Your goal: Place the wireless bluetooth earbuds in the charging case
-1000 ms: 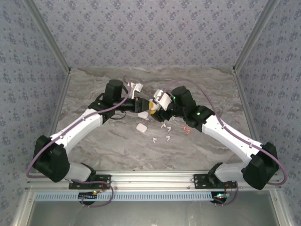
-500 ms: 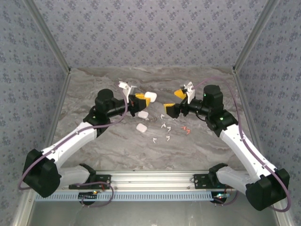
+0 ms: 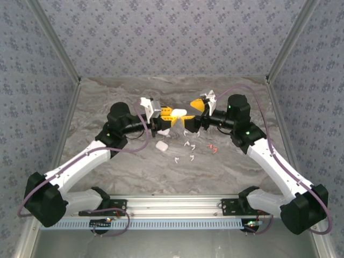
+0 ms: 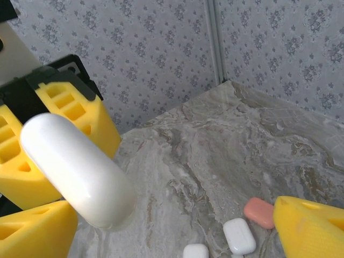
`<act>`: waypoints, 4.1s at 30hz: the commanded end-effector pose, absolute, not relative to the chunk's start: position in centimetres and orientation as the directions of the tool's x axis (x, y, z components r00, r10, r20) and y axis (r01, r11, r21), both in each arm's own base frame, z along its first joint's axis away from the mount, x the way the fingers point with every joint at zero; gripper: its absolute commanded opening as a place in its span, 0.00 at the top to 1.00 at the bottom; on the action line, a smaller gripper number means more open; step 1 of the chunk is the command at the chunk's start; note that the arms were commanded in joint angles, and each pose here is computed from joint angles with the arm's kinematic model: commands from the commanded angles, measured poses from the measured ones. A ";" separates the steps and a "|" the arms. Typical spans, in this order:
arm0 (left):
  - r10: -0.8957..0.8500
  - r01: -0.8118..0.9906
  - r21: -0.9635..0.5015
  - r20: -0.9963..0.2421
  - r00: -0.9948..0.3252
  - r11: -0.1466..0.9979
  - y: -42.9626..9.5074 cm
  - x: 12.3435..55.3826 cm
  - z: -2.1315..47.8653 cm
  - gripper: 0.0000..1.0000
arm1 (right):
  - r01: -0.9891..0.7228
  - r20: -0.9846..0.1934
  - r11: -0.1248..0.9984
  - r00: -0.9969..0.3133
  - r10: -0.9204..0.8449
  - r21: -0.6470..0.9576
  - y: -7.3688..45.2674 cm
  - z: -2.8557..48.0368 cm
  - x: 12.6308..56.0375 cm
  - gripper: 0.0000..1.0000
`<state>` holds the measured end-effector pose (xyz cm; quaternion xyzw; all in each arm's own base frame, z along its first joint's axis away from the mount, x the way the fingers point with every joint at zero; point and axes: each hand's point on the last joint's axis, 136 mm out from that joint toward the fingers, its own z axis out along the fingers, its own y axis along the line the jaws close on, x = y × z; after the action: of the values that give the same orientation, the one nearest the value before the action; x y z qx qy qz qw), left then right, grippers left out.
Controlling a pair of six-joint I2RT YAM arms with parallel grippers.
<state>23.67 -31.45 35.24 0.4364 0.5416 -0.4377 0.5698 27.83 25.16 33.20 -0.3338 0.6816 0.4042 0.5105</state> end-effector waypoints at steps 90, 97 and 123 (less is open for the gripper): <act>-0.067 0.850 -0.117 -0.993 -0.097 0.514 -25.6 23.8 28.5 1.00 | -0.328 -0.210 0.927 -0.934 -0.289 0.184 22.5 2.3 24.6 0.62; -0.064 0.853 -0.118 -0.993 -0.099 0.509 -25.8 23.9 28.6 1.00 | -0.336 -0.210 0.925 -0.931 -0.299 0.175 22.5 2.0 24.7 0.66; -0.088 0.897 -0.161 -0.987 -0.136 0.412 -27.7 23.6 29.2 1.00 | -0.621 -0.712 0.778 -0.590 -0.381 0.098 22.4 19.7 26.8 0.76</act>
<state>23.85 -26.98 25.76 0.3176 0.6594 -0.4044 0.5484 26.34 22.13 15.57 -0.2421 0.9097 0.1643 0.2948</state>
